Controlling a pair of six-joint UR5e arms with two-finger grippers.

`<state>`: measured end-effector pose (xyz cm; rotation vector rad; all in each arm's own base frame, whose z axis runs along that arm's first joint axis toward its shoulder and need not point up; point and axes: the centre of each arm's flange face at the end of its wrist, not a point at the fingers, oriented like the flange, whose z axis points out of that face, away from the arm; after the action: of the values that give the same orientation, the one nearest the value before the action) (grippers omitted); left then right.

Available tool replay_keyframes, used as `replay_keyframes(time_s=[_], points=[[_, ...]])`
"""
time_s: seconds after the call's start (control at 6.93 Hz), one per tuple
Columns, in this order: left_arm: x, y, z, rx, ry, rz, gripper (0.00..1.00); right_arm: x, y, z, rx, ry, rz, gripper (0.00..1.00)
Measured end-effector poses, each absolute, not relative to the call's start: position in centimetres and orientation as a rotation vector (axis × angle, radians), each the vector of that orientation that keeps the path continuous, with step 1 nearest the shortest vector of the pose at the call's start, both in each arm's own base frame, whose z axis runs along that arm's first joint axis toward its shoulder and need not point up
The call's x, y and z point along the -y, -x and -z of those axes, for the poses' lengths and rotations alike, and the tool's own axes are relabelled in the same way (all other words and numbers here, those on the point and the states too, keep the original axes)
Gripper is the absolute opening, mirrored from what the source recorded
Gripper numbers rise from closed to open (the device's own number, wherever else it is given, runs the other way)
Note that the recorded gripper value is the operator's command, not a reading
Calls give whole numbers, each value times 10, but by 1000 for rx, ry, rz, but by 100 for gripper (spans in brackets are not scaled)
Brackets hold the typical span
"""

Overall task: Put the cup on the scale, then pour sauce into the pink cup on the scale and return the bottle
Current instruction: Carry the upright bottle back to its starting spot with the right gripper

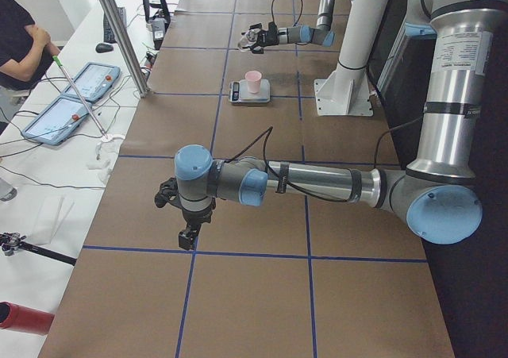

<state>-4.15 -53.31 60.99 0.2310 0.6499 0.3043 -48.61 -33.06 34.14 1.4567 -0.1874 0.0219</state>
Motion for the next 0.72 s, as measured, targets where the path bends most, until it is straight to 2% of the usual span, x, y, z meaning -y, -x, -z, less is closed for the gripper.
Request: replay_keyframes(time_s=[0.72], points=[[531,42,-591,-649,-229,-301,100,391,417,-407,594,-1190,-306,0]])
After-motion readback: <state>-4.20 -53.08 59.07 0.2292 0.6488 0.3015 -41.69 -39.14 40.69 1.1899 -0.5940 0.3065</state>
